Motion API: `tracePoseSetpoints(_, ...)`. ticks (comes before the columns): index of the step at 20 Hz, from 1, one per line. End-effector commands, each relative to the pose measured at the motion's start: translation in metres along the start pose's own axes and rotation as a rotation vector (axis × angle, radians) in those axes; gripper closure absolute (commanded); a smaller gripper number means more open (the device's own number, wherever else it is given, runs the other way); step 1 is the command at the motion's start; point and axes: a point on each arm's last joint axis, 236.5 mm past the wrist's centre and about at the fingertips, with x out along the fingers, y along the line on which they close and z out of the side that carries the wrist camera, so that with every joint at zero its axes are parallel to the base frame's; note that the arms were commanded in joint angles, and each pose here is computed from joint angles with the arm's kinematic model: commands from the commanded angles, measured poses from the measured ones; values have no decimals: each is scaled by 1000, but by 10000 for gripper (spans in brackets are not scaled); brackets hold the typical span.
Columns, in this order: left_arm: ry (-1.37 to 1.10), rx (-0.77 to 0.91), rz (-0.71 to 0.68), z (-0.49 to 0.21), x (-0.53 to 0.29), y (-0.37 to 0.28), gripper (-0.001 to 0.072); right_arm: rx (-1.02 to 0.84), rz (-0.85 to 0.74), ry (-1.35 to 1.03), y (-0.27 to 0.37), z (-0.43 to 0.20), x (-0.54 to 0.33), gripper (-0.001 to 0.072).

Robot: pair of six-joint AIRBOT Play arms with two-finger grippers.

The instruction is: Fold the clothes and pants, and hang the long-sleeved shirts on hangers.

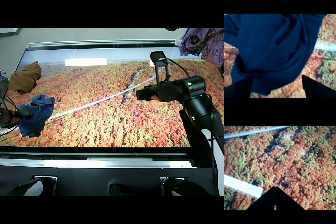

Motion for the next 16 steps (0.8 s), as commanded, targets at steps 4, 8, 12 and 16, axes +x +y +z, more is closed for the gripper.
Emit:
tracePoseSetpoints(4, 46, -54, -5, -11, 71, 8, 357, 12, -2, 72, 0, -17, -2, 677)
tracePoseSetpoints(8, 151, 84, -160, -36, 49, -61, 693, 11, -19, 170, -4, -41, -12, 620)
tracePoseSetpoints(12, 201, 222, -528, -80, -34, -214, 693, -51, -85, 209, -20, -54, -35, 598)
tracePoseSetpoints(16, 258, 218, -838, -155, -113, -344, 694, -116, -208, 245, -50, -65, -65, 357)
